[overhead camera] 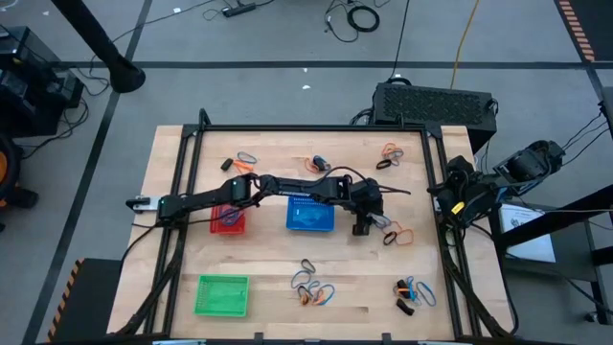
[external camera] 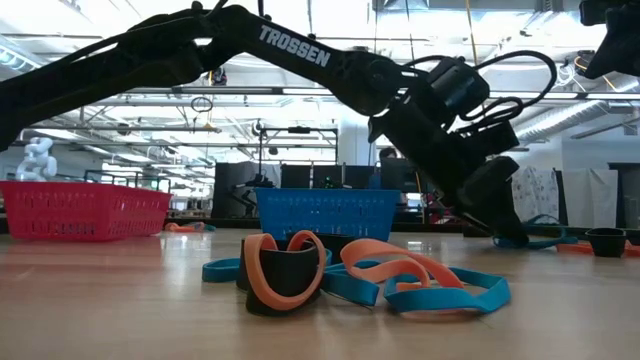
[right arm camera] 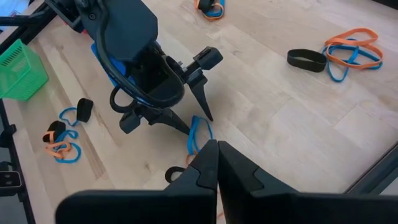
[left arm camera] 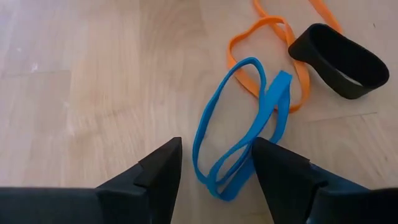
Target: Sort rubber bands into baskets
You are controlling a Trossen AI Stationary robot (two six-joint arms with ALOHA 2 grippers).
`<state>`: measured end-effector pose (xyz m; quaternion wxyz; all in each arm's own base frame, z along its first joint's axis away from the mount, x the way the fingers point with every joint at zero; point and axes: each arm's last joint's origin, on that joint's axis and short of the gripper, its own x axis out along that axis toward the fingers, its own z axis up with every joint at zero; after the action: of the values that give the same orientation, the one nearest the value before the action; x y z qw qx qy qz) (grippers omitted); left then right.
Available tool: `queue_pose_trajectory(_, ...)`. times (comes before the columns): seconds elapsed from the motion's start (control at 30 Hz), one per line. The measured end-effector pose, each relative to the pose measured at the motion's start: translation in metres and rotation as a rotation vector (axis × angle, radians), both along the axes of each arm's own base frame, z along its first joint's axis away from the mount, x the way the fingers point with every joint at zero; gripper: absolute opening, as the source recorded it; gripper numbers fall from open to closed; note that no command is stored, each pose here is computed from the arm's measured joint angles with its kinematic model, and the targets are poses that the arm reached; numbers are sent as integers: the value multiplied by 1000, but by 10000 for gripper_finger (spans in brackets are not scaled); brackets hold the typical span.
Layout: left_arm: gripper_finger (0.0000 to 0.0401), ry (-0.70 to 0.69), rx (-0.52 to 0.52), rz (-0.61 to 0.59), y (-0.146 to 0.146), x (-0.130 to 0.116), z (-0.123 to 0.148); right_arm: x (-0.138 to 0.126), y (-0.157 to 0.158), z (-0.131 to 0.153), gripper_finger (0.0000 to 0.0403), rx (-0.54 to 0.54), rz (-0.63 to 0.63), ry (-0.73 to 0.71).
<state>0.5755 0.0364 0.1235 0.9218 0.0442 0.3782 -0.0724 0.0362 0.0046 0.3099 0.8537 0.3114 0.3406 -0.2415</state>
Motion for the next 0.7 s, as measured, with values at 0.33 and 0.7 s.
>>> queue_pose_trajectory(0.33,202,-9,7,5,0,1,2,0,0,0,0,-7,6,4)
queue_pose_trajectory(0.7,175,-46,9,5,0,3,4,0,0,0,0,-10,8,5)
